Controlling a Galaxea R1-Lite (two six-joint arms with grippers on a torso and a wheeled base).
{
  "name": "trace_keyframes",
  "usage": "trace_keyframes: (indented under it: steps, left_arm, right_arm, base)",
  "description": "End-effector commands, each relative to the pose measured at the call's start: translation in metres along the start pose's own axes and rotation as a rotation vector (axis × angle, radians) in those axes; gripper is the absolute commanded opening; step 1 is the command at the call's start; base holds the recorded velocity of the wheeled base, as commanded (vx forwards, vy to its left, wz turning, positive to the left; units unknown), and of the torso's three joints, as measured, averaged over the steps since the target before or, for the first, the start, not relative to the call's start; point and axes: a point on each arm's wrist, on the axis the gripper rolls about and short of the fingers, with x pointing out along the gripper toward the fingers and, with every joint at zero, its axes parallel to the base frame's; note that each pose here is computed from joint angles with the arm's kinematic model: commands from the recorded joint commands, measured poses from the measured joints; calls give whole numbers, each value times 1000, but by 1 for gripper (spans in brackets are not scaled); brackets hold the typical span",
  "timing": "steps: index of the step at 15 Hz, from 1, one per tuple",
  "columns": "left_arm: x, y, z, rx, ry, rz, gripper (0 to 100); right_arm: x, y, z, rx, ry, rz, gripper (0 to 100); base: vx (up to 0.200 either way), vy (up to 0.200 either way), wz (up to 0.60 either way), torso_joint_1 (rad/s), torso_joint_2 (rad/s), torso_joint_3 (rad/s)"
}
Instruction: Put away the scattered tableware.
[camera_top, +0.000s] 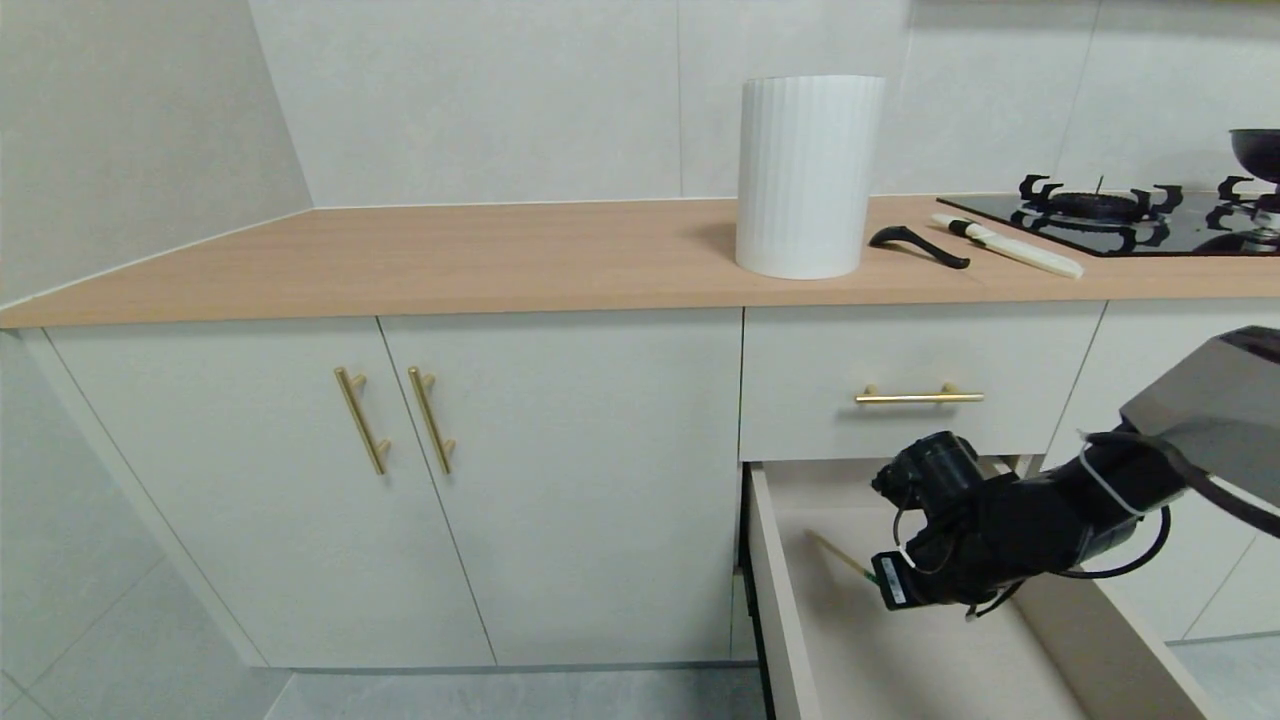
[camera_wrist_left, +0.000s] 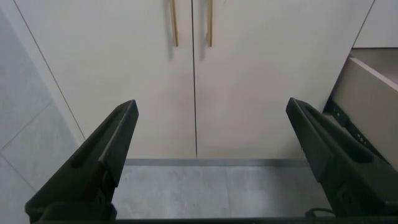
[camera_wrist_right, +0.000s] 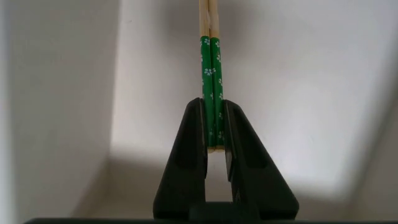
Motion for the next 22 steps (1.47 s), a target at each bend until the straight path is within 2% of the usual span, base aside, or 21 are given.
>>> trace_keyframes:
  steps: [1,6,8,19,20,22]
  left_arm:
    - [0,0,0,0,0,1,100]
    - [0,0,0,0,0,1,100]
    - [0,0,0,0,0,1,100]
    - [0,0,0,0,0,1,100]
    - [0,0,0,0,0,1,100]
    - [0,0,0,0,0,1,100]
  right_arm:
    - [23,2,-11,-5,68,-13,0]
    - [44,16,-24,-48,127,-22,0]
    - [57,18,-28,-59,139,-84,0]
    - [61,24,-30,-57,135,-106,0]
    - [61,24,-30,-58,137,-106,100]
    - [61,24,-29,-57,135,-106,100]
  base:
    - [0,0,0,0,0,0]
    - [0,0,0,0,0,0]
    - [0,0,0,0,0,0]
    - [0,0,0,0,0,0]
    - [0,0,0,0,0,0]
    - [0,0,0,0,0,0]
